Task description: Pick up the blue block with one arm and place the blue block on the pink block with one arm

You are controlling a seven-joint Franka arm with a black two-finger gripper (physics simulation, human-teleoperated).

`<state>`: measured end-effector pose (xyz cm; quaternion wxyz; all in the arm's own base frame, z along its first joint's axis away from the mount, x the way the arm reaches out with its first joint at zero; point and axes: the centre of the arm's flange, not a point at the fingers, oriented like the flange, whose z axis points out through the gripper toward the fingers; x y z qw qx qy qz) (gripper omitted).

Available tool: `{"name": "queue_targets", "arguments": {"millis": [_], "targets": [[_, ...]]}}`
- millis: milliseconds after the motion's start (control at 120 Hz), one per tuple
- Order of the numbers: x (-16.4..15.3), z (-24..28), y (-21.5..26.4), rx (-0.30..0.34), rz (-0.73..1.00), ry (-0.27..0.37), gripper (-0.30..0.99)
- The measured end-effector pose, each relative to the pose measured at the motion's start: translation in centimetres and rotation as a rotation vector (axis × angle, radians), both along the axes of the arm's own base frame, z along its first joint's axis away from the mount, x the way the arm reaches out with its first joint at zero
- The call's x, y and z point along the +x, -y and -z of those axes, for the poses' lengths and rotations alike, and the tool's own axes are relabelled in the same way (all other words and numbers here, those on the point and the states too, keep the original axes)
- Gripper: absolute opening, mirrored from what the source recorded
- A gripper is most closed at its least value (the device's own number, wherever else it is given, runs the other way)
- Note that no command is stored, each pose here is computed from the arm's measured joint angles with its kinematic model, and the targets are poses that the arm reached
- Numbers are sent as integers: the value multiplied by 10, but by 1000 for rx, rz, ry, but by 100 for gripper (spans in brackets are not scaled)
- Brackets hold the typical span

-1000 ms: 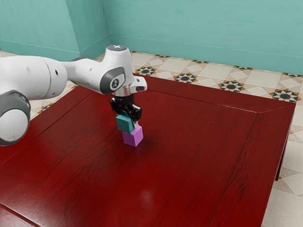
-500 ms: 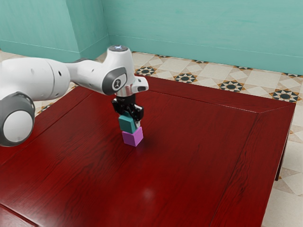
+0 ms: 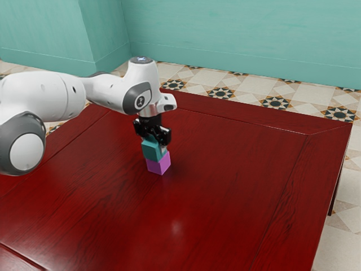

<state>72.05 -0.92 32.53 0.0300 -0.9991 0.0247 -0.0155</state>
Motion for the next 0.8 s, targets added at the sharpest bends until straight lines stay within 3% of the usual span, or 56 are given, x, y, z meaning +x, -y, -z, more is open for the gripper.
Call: {"name": "queue_targets", "arguments": {"millis": [217,400,517,800], "targets": [[5,-23,3,-2,11,27,61],[-19,-138,-1,1,6,118,66],[-35,-153,2,-4,10,72,67],[-40,-147,6,-12,20,-2,69]]}}
